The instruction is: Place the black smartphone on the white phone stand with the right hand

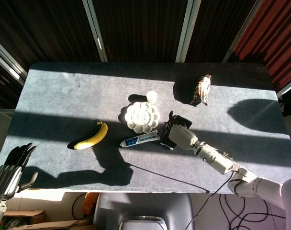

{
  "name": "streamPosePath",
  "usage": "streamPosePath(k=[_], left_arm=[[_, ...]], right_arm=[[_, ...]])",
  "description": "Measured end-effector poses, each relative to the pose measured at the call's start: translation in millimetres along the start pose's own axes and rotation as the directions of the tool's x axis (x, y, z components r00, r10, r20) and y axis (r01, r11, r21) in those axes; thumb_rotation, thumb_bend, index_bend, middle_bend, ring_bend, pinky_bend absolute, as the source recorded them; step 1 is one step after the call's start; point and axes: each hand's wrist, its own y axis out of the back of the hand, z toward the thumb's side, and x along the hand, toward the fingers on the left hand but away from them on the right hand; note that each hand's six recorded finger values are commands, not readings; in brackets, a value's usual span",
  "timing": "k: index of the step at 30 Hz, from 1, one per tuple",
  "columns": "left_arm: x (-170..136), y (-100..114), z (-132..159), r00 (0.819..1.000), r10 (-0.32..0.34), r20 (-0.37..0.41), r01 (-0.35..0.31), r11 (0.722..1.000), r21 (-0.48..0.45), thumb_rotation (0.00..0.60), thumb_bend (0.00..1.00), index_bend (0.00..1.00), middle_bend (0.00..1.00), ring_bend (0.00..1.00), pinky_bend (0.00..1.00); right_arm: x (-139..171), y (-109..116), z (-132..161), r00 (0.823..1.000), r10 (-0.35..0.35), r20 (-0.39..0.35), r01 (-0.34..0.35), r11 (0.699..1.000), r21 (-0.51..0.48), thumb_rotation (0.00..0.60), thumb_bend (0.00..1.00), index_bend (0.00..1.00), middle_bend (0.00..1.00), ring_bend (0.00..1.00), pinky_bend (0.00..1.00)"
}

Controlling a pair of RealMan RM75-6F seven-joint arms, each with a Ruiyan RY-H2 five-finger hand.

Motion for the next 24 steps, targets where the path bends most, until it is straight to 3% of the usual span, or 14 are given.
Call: streamPosePath(k=[17, 24], left_arm=[[-6.2, 4.1, 1.5, 1.0, 0.02, 0.012, -0.02, 1.0, 0.002, 0.6, 0.38, 0.0, 0.0, 0.0, 0.0], [-5.3, 4.0, 1.1, 1.0, 0.017, 0.012, -0.017, 1.0, 0.002, 0.6, 0.38, 0.0, 0.0, 0.0, 0.0]], right_arm=[[-7.6, 2.9, 6.9, 1.0, 0.024, 0.002, -0.024, 1.0, 0.005, 0.6, 0.29, 1.0, 0.8, 0.59, 0.3], [-6.6, 0.0, 6.4, 0.999, 0.052, 0.007, -0.052, 0.999, 0.005, 0.6, 0.29, 0.99, 0.8, 0.53, 0.25]])
